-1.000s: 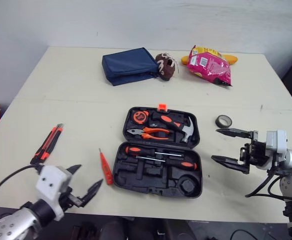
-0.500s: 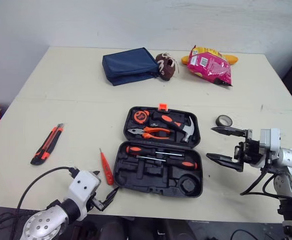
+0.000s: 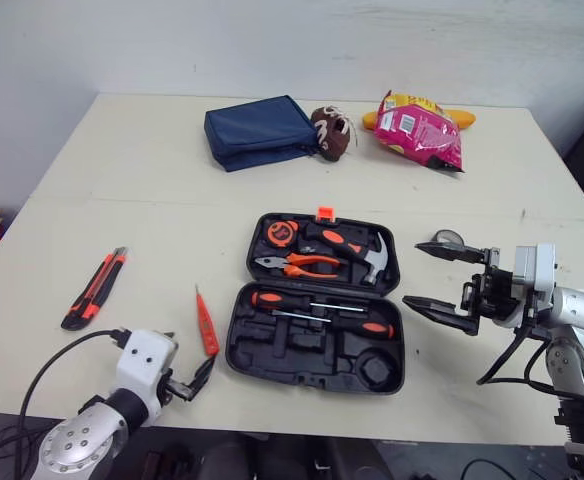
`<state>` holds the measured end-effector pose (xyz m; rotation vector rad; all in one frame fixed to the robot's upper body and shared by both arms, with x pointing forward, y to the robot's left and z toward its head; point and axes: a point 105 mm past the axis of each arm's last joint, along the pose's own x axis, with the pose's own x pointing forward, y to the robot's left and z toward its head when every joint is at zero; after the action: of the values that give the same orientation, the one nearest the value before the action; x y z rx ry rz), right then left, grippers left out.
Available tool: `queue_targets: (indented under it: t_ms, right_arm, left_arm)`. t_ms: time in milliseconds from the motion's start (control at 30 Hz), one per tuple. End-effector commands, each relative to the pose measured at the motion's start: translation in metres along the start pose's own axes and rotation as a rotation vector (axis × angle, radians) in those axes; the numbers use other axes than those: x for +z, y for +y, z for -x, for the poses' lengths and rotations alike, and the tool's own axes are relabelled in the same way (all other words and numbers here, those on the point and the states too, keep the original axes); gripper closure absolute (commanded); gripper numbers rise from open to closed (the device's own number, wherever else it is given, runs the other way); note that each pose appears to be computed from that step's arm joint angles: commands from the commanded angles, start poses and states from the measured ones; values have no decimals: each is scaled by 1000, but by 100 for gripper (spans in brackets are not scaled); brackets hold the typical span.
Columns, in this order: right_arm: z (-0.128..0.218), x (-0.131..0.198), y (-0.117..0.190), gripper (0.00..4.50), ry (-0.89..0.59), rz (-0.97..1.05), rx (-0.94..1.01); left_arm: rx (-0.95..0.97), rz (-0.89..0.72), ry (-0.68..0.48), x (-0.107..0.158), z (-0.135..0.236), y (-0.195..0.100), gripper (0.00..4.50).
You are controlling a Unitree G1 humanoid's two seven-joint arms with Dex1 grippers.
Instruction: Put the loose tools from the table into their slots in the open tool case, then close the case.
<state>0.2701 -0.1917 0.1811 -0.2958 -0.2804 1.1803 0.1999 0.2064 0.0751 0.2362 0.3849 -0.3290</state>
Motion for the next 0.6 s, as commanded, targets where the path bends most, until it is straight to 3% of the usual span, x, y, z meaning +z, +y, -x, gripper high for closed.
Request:
queue_targets:
  t_ms: [33,267,600]
  right_arm:
    - [-1,6,2,8,-6,13,4]
    - [2,1,3,8,3,-3,4]
    - [0,2,6,8,-3,-16,24]
  left_arm:
    - [-1,13,-6,2,3,1,0]
    - [-14,115,-109,29,-4,-11,0]
    - [42,168,-93,44,-20,-20,0]
